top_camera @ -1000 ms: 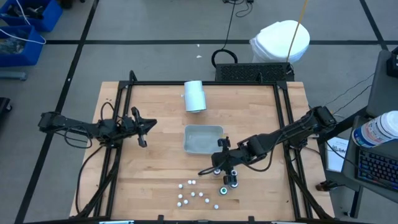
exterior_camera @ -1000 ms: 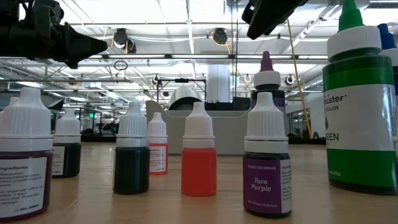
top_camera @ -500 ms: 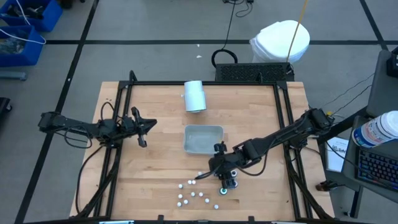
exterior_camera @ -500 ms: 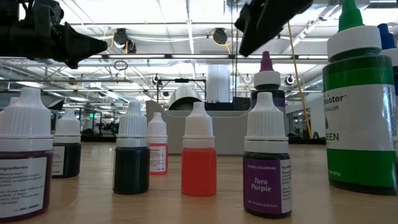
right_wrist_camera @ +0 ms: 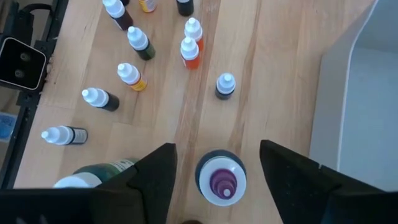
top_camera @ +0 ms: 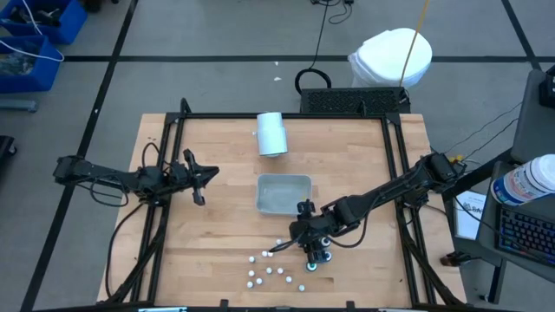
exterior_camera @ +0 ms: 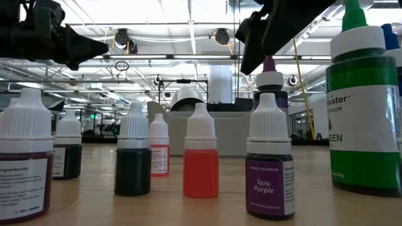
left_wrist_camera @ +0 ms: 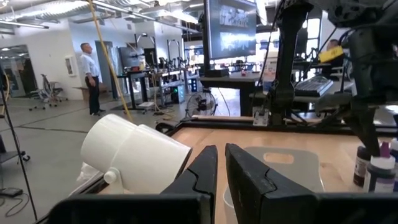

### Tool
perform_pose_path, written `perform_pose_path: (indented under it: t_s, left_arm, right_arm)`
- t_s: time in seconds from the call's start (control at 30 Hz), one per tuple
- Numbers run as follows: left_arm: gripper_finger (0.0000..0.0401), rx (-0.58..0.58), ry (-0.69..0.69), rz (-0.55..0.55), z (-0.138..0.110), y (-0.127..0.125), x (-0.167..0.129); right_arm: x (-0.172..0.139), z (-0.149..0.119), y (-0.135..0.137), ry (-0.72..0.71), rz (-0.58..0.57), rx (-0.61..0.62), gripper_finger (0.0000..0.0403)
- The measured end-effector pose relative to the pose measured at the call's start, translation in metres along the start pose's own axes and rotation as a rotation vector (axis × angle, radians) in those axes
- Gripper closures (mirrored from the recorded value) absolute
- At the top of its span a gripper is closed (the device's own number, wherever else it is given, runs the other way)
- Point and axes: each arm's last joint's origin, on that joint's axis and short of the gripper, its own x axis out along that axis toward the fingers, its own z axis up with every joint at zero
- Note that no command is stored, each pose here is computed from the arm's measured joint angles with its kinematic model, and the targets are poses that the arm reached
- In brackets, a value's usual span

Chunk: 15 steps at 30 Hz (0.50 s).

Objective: Pick & Place food coloring
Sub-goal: Put the purple food coloring bottle into the gray bin

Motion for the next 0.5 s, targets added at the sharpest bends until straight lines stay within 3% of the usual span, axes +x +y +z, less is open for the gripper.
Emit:
perform_pose_path:
  t_s: [0.5]
  left_arm:
    - [0.0359,0.001,-0.001,0.000,0.0001,0.0000,0.0000]
  right_arm:
    - [0.0019,-0.0087,0.0011,0.053,-0.044,0.047,0.0184]
